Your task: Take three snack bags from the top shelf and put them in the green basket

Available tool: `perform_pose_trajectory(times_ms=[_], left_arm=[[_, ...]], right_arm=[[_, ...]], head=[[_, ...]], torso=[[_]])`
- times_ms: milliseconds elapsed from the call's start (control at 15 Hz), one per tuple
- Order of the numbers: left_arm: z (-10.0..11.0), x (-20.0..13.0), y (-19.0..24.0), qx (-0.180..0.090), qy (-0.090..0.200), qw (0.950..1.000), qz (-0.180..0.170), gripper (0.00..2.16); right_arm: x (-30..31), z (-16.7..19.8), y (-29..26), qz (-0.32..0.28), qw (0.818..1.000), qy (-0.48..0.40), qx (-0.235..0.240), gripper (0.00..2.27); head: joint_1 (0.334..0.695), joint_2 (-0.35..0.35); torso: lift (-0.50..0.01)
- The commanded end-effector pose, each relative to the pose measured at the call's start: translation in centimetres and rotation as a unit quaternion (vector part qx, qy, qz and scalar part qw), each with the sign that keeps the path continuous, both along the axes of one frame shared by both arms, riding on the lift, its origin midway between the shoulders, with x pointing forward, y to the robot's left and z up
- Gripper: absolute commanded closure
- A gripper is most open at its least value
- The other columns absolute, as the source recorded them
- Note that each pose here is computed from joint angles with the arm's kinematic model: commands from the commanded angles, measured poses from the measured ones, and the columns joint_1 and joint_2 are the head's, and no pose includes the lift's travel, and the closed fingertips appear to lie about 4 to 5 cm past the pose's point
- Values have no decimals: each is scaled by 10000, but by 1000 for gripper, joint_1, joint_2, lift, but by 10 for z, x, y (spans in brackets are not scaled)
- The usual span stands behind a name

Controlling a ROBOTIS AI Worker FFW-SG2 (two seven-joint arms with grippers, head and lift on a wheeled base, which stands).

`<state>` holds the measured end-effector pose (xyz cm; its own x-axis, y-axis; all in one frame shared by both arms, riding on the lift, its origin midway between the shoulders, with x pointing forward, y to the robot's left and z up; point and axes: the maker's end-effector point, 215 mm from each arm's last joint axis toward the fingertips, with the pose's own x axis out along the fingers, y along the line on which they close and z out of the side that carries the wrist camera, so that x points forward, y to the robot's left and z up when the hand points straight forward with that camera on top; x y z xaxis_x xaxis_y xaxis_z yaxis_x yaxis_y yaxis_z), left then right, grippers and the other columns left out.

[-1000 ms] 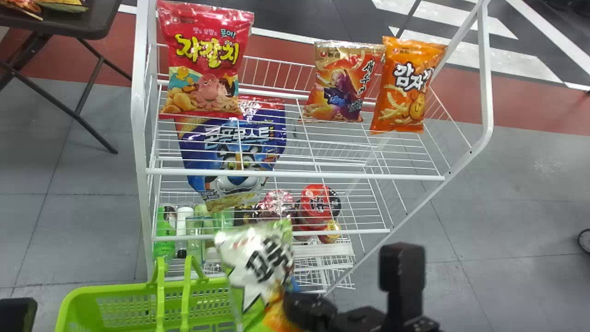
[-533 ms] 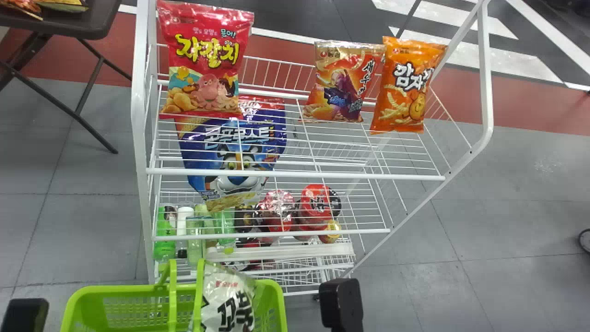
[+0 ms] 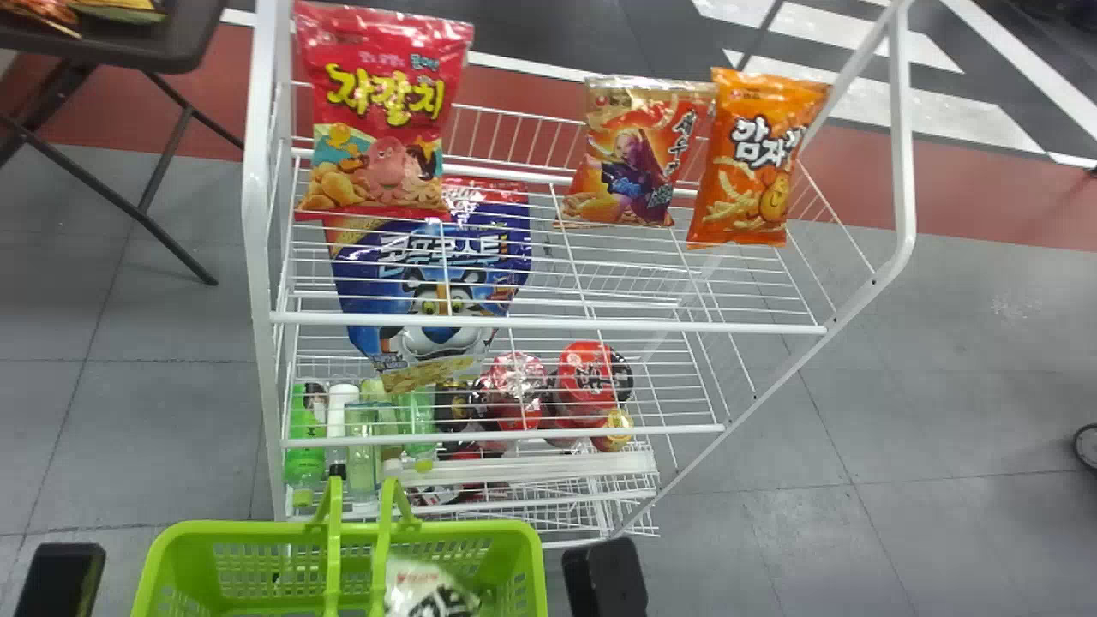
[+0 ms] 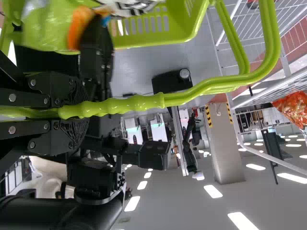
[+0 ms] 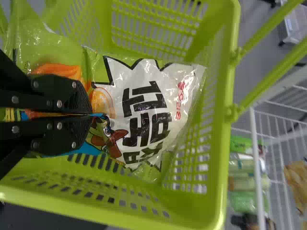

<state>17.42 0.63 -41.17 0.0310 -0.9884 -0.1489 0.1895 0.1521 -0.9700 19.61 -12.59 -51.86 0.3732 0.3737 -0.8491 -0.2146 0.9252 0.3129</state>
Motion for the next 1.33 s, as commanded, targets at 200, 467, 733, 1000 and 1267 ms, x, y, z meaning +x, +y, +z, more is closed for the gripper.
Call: perform_pose_trajectory(times_ms=[200,467,733,1000,1267], left_arm=[[-4,1,-2,59,2,10000,-23,1997],[-8,-2,0,101,48,9999,-34,1997],[-14,-8,3,175,115,9998,-41,1997],[-17,-11,3,187,160,9997,-46,1997],[-15,-17,-3,162,173,9996,-130,1997]], right_arm=[[126,125,-11,-68,9387,-3438,-244,43],[191,205,-65,-769,8607,-4979,-736,66],[281,206,-146,-1292,8493,-4952,-1295,66],[358,212,-209,-1698,8476,-4809,-1469,66],[414,197,-234,-1804,8605,-4591,-1274,70]], head=[[695,-350],[695,-335],[695,-350],[695,-350],[695,-350]], torso=[[-44],[-44],[-44],[-44],[-44]])
